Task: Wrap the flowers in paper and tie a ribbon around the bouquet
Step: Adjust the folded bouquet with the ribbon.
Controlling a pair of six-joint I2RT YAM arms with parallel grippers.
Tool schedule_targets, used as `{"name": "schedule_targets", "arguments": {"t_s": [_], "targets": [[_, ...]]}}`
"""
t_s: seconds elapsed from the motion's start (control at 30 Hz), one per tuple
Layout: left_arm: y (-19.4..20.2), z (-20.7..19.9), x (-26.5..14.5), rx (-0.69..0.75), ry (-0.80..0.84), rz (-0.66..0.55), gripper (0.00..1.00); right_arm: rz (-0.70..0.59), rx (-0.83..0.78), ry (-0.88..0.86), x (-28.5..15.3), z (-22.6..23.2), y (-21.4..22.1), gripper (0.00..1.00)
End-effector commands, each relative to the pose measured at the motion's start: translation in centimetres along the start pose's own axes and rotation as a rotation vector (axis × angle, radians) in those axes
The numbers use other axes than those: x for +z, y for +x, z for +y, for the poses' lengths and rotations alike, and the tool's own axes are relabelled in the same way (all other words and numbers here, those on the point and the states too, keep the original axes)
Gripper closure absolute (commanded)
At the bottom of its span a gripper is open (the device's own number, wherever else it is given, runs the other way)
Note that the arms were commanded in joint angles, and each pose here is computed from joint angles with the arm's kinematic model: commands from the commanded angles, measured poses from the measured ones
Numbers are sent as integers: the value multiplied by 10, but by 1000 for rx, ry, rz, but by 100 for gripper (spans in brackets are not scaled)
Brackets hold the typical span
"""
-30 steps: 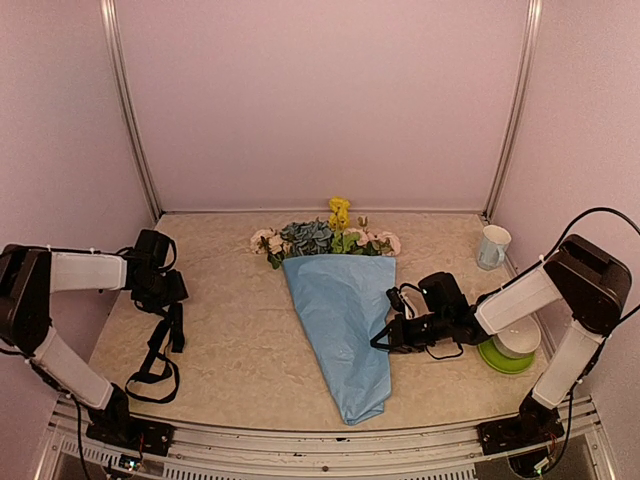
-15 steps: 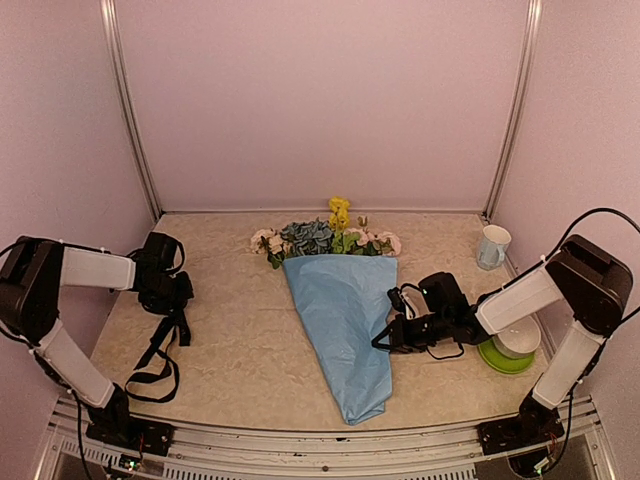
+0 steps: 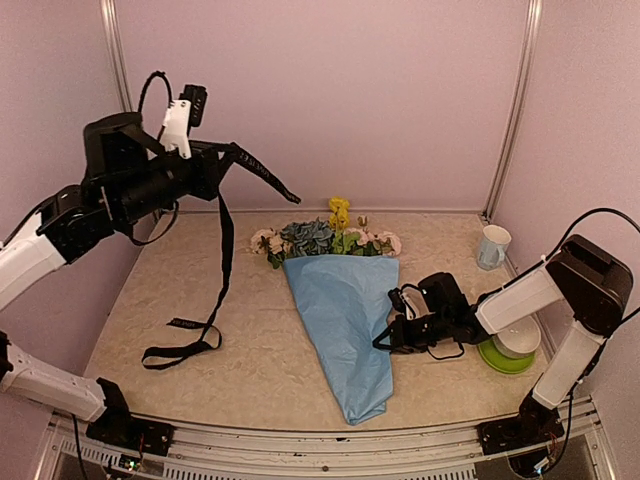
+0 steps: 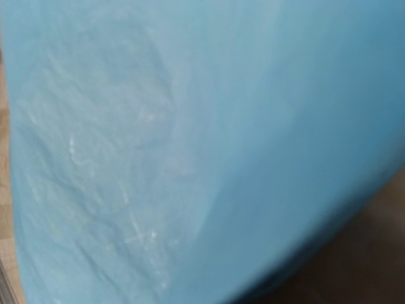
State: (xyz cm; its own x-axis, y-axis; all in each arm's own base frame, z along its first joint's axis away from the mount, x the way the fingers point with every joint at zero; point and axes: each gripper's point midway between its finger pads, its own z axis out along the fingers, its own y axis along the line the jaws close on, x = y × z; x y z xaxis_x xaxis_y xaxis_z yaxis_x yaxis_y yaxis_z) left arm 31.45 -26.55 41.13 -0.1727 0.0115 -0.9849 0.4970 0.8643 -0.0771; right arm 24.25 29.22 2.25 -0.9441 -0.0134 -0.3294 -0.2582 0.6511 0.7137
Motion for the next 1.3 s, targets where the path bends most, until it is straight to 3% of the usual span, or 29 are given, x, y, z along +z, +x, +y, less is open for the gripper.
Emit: {"name": "schedule_targets", "arguments": {"t_s": [0.0,0.17,0.27,0.33,0.43,0.5,0.67,0.77,0.87,0.97,1.1,1.27], "targets": [[-29,-34,-46,137,171,-106,100,3,-2,20,3,0,-2,100],[29,-83,-69,223,486,0,100,-3,-15,13,3,7,-9,100],[29,-92,-81,217,506,-11,100,-6,-34,34,2,9,-16,100],[3,-66,-82,182,338,-78,100,-10,-45,42,1,11,-20,100],[-32,16,-72,126,-130,-123,100,-12,-51,45,2,12,-22,100],[-34,76,-57,99,-396,-61,100,-11,-51,41,2,12,-22,100],[-14,196,-26,80,-784,146,100,-22,-55,48,1,12,-25,100],[-36,237,-37,141,-997,188,100,-34,-63,58,-1,13,-28,100],[-109,242,-84,270,-1243,68,100,-44,-68,64,-5,14,-29,100],[-172,205,-125,447,-1337,-49,100,-45,-71,67,-7,14,-29,100],[-211,180,-145,540,-1384,-72,100,-45,-63,67,-7,12,-26,100],[-228,166,-143,508,-1314,-160,100,-46,-58,50,-7,15,-26,100]]}}
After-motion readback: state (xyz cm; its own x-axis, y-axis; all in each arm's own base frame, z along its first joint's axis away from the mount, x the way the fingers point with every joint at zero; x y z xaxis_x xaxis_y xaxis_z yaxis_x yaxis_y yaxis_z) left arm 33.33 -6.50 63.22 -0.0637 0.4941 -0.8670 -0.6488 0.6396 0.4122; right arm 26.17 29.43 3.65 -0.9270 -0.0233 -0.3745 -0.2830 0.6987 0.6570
